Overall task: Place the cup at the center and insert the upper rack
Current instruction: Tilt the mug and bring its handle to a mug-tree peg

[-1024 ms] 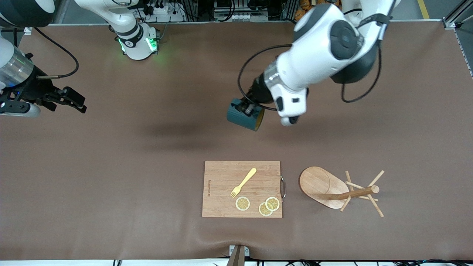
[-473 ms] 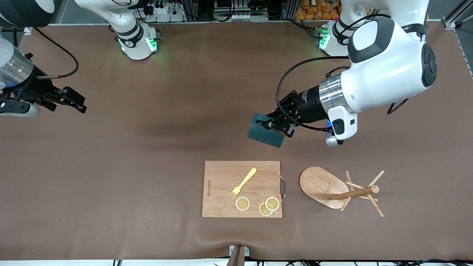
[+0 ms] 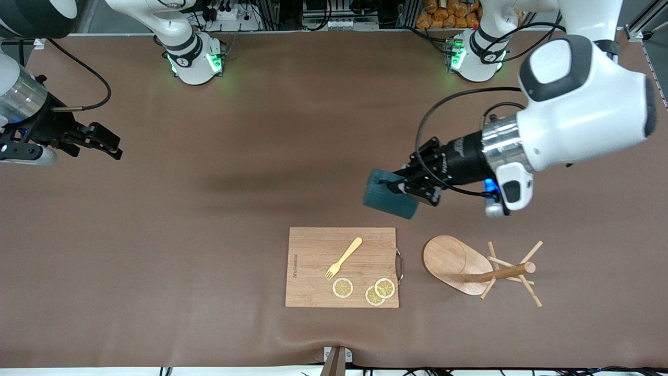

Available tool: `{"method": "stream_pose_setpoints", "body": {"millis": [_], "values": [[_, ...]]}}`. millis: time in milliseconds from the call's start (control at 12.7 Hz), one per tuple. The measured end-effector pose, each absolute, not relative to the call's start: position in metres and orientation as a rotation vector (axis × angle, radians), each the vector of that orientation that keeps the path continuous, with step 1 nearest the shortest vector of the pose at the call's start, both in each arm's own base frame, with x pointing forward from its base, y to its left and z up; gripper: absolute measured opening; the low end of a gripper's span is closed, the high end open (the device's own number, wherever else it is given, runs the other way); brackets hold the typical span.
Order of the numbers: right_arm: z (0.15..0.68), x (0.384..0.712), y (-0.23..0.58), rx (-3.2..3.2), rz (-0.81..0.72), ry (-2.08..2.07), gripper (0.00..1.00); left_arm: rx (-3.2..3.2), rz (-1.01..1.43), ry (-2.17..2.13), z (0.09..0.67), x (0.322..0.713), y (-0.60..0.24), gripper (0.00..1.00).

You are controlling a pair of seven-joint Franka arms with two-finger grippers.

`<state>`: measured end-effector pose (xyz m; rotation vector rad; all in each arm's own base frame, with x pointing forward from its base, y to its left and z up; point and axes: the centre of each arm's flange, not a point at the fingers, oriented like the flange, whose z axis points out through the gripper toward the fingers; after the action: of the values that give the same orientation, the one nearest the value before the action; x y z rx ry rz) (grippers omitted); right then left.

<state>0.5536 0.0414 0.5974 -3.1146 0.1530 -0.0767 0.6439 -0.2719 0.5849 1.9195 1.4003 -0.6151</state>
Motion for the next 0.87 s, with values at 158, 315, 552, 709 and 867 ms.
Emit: {"method": "stream_pose_setpoints", "body": {"millis": [158, 315, 552, 709, 867], "values": [[0.597, 0.554, 0.04, -3.115, -0.076, 0.156, 1.0, 1.82, -0.644, 1.384, 0.585, 0.659, -0.235, 0.21], [0.597, 0.554, 0.039, -3.114, -0.075, 0.159, 1.0, 1.741, -0.671, 1.385, 0.578, 0.671, -0.205, 0.21], [0.596, 0.553, 0.038, -3.115, -0.07, 0.162, 1.0, 1.581, -0.727, 1.334, 0.555, 0.695, -0.164, 0.21], [0.596, 0.553, 0.037, -3.115, -0.067, 0.164, 1.0, 1.488, -0.754, 1.333, 0.531, 0.71, -0.137, 0.21], [0.596, 0.553, 0.037, -3.115, -0.067, 0.165, 1.0, 1.411, -0.759, 1.317, 0.51, 0.722, -0.111, 0.21]]}}
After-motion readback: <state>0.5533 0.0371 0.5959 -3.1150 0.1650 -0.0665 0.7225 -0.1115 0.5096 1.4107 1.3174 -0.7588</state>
